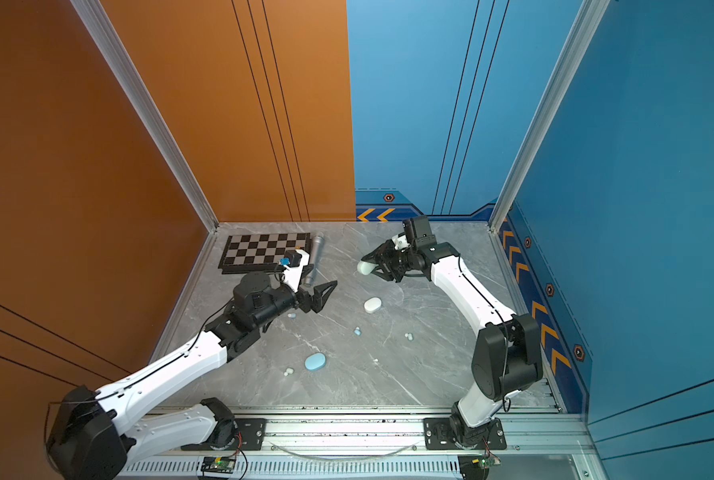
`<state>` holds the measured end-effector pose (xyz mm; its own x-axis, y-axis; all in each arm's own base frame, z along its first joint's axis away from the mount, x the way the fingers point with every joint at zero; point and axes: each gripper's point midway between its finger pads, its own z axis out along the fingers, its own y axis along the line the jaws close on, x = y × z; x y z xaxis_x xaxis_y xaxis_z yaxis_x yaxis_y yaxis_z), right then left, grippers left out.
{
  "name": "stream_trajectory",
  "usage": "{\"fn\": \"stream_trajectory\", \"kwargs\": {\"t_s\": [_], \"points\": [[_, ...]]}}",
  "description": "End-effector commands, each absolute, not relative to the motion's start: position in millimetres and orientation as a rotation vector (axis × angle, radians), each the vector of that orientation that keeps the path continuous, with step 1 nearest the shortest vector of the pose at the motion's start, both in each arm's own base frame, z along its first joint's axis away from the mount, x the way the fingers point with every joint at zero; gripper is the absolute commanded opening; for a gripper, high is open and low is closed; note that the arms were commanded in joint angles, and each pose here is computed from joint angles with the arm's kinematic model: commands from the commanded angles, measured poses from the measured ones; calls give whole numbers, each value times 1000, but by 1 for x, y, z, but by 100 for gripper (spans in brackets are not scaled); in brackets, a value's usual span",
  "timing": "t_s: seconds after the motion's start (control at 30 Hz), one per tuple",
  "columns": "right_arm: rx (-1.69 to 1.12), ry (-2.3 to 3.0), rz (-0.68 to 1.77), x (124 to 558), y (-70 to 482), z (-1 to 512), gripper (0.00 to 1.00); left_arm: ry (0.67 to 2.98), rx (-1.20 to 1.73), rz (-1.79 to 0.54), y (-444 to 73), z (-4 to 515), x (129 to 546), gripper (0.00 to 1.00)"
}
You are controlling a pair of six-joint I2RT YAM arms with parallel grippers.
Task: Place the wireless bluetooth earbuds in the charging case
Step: 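Lift the pale green case with the right gripper and carry it toward the left gripper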
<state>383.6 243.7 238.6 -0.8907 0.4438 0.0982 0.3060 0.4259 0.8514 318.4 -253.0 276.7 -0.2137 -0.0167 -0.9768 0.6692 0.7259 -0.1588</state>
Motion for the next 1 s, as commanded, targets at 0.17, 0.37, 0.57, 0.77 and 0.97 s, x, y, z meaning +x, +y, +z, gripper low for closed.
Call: {"fn": "stream_trajectory", "kwargs": {"t_s": [0.17, 0.37, 0.57, 0.77, 0.97], "points": [[654, 2348, 1848, 390, 264, 297, 28, 1537, 534, -849, -300, 307, 339, 81], [597, 2378, 1912, 377, 264, 299, 28, 1523, 491, -875, -316, 304, 355, 81], [571, 2385, 1933, 367, 262, 300, 27, 1511, 478, -893, -329, 305, 366, 77], [576, 2372, 1932, 365, 256, 303, 27, 1514, 492, -916, -339, 303, 371, 64], [588, 2345, 1924, 369, 250, 307, 27, 1529, 500, -938, -343, 297, 373, 48]]}}
